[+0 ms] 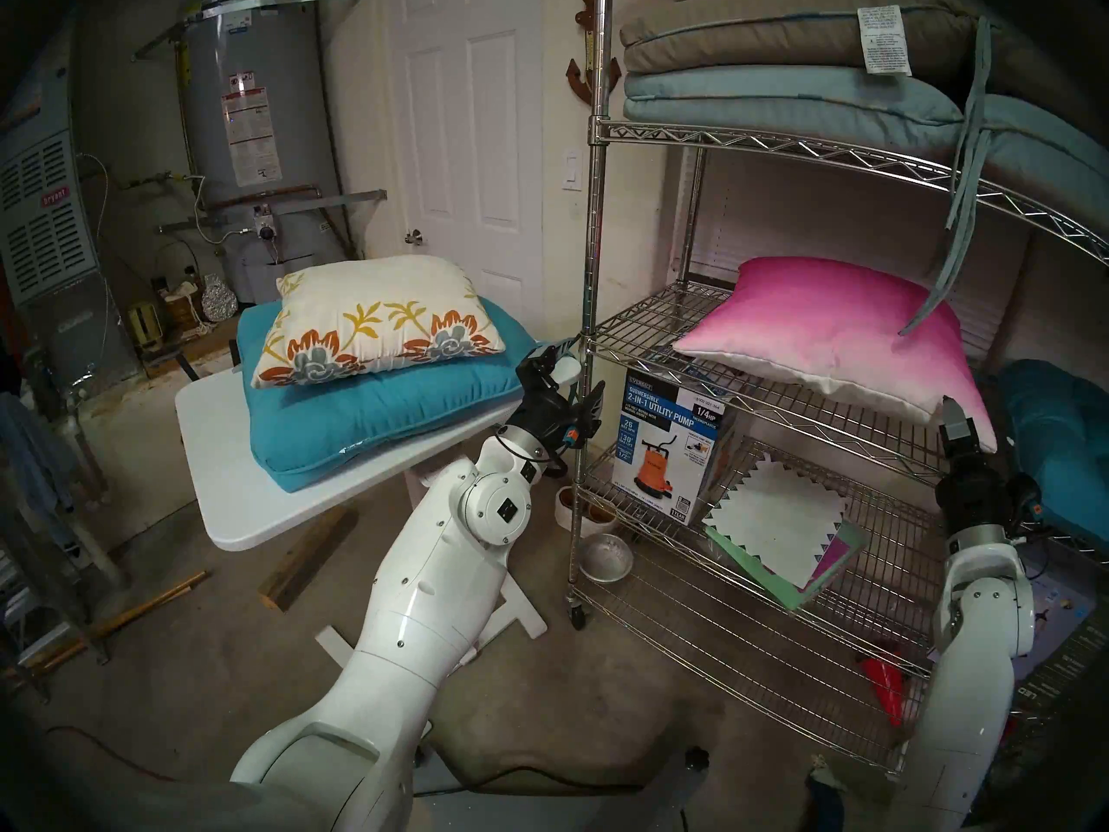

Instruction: Put cushion on the shelf

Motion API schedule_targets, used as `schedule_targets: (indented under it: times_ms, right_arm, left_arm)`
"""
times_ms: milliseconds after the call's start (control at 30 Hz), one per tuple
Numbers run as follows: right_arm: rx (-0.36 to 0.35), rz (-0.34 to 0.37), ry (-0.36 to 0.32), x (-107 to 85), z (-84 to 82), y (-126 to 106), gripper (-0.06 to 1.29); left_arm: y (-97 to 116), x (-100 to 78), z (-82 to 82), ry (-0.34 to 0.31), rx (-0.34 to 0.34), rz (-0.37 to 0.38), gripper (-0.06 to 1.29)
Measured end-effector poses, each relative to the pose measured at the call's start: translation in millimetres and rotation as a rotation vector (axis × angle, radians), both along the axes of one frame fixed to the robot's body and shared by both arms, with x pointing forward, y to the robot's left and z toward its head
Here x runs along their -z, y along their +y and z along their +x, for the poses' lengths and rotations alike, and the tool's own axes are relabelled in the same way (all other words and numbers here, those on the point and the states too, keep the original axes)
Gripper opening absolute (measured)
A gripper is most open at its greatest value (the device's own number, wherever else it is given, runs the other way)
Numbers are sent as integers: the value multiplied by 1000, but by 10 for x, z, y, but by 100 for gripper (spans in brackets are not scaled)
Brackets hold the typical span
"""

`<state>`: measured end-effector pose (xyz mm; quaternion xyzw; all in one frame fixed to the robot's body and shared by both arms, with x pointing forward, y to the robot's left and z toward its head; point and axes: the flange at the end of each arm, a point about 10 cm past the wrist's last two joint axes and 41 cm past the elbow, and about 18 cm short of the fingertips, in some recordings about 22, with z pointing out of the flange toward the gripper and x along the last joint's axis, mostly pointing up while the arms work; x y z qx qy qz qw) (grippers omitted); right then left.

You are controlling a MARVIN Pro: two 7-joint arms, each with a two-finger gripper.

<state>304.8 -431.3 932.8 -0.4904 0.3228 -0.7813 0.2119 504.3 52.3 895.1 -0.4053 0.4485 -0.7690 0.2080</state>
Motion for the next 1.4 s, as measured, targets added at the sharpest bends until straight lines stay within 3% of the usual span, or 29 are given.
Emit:
schedule_targets:
  times_ms: [333, 900, 1400]
  right_arm:
    - [0, 0, 0, 0, 0, 0, 121]
    - [0, 0, 0, -1, 0, 0, 121]
    - [0, 0, -1, -2, 0, 0, 121]
  left_arm:
    - [-268, -18, 148, -6, 44, 34, 127]
    - [-802, -260, 347, -60, 131, 76, 127]
    - [-1041, -313, 467, -98, 185, 91, 127]
